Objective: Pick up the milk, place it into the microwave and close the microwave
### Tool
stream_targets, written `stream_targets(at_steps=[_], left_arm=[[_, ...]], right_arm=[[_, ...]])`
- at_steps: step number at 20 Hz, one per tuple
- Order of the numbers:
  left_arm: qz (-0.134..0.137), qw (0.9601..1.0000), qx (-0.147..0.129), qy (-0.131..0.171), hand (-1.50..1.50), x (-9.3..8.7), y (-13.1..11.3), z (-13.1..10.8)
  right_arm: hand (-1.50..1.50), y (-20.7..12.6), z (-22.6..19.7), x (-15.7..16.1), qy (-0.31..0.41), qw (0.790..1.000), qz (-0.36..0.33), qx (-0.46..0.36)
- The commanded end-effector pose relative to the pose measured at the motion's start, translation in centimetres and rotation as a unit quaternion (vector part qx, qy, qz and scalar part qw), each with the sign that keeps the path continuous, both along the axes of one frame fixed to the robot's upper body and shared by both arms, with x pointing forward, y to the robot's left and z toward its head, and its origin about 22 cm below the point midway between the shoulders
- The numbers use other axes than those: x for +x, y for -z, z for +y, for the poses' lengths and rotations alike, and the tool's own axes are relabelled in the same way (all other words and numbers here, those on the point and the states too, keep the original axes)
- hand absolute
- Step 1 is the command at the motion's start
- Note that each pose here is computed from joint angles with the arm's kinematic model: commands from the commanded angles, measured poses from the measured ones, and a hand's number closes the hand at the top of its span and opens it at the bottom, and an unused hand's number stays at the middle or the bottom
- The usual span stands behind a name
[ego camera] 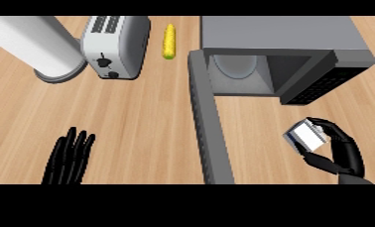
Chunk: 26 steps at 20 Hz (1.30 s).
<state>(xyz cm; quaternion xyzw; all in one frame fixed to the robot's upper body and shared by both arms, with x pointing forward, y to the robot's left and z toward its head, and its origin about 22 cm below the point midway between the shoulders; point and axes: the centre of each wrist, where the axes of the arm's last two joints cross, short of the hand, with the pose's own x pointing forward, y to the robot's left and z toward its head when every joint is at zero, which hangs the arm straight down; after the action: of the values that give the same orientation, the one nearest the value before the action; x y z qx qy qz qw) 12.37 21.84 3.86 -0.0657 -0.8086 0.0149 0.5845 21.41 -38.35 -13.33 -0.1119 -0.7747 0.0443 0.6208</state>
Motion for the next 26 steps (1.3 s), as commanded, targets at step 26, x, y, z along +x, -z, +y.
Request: stream_targets(at_steps=[26], left_arm=[[0.000,1.0000,-0.001,-0.007,-1.50,-0.4,1.8,4.7]], right_arm=[[1.50,0.3,13.9,7.4,-0.078,0.993,-0.086,0.023]])
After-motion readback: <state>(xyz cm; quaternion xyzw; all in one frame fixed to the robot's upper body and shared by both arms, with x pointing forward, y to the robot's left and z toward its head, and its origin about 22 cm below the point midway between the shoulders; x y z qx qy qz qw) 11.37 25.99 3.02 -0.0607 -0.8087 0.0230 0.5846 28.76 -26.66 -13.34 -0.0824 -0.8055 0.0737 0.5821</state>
